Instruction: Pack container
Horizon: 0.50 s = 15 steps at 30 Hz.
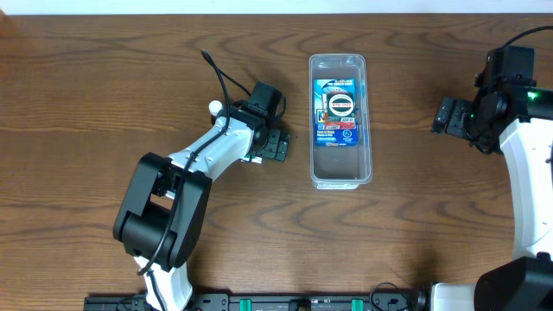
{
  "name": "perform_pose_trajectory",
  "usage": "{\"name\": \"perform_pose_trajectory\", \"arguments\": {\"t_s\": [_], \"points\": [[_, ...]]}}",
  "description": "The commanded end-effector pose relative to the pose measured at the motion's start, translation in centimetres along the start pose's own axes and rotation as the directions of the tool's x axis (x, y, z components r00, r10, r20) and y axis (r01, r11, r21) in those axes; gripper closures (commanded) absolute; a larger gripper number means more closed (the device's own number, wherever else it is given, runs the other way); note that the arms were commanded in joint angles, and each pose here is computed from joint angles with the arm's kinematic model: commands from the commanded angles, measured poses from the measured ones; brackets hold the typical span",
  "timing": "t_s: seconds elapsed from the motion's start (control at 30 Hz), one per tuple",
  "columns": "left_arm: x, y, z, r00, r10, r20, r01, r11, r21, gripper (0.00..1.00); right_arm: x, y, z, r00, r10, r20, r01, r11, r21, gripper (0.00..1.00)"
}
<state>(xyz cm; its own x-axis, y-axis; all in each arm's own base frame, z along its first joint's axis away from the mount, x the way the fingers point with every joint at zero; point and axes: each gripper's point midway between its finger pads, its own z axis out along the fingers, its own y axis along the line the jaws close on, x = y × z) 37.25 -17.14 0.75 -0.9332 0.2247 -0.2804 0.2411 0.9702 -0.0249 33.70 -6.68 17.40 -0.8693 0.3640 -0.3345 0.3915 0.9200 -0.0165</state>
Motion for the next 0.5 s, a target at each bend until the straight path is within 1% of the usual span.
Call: {"name": "perform_pose_trajectory", "arguments": {"t_s": [0.0, 0.2, 0.47], "points": [[-0.7, 0.2, 0.1, 1.0, 0.0, 0.013, 0.0, 1.0, -0.004, 0.02, -0.1, -0.1, 0.1, 1.0, 0.017, -0.002, -0.017, 1.0, -0.001, 0.01], [-1.6, 0.0, 0.1, 0.999, -0.002, 0.052, 0.002, 1.0, 0.003, 0.02, 0.0, -0.1, 0.1, 1.0, 0.017, -0.003, -0.017, 1.0, -0.001, 0.01], [-1.6, 0.1, 0.1, 0.999, -0.002, 0.052, 0.002, 1.0, 0.0, 0.02, 0.0, -0.1, 0.1, 1.0, 0.016, -0.003, -0.016, 1.0, -0.001, 0.01]]}}
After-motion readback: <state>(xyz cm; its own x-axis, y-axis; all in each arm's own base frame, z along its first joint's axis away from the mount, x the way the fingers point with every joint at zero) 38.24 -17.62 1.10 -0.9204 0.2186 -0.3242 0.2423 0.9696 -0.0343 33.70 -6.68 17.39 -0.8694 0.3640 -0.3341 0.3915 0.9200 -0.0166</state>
